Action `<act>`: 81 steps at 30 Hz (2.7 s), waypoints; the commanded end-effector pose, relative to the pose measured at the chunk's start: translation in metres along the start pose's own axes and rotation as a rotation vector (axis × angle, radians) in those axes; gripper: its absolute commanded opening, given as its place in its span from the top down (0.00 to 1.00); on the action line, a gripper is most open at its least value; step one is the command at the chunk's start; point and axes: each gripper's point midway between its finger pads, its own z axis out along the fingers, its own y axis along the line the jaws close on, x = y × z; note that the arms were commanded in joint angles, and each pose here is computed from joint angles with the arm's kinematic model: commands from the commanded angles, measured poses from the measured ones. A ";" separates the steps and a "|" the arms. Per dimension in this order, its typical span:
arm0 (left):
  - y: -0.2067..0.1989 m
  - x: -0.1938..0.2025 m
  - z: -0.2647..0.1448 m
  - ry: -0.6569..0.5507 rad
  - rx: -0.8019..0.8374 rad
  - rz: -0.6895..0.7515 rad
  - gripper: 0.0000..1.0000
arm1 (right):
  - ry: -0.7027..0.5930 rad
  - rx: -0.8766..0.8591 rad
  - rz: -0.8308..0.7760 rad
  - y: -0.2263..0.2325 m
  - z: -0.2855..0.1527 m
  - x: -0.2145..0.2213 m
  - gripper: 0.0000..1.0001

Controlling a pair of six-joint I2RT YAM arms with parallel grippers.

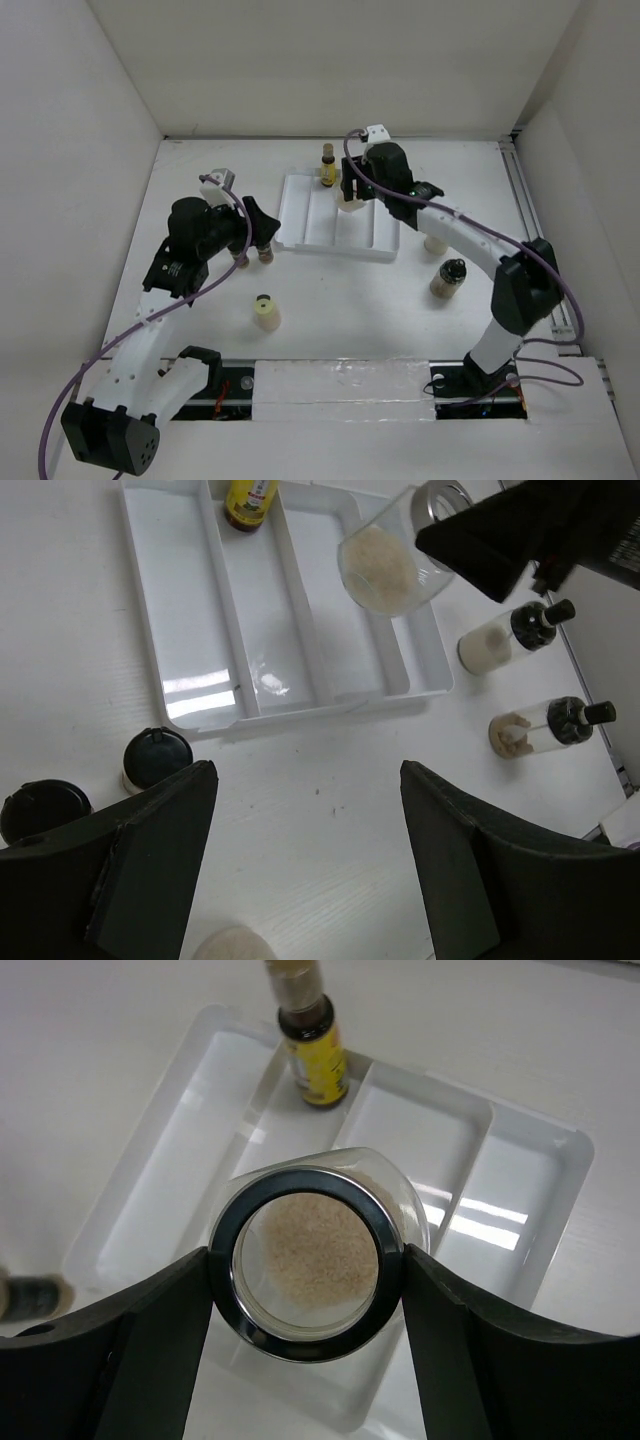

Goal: Organize the condiment bottles

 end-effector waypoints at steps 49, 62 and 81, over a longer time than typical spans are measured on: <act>-0.014 -0.020 -0.004 -0.059 0.052 0.019 0.30 | -0.226 0.240 0.137 -0.100 -0.028 -0.047 0.61; -0.025 -0.027 -0.011 -0.087 0.096 0.027 0.30 | -0.199 0.724 0.387 -0.217 -0.120 0.055 0.15; -0.027 -0.026 -0.015 -0.097 0.100 0.031 0.30 | -0.101 0.739 0.387 -0.217 -0.086 0.076 0.71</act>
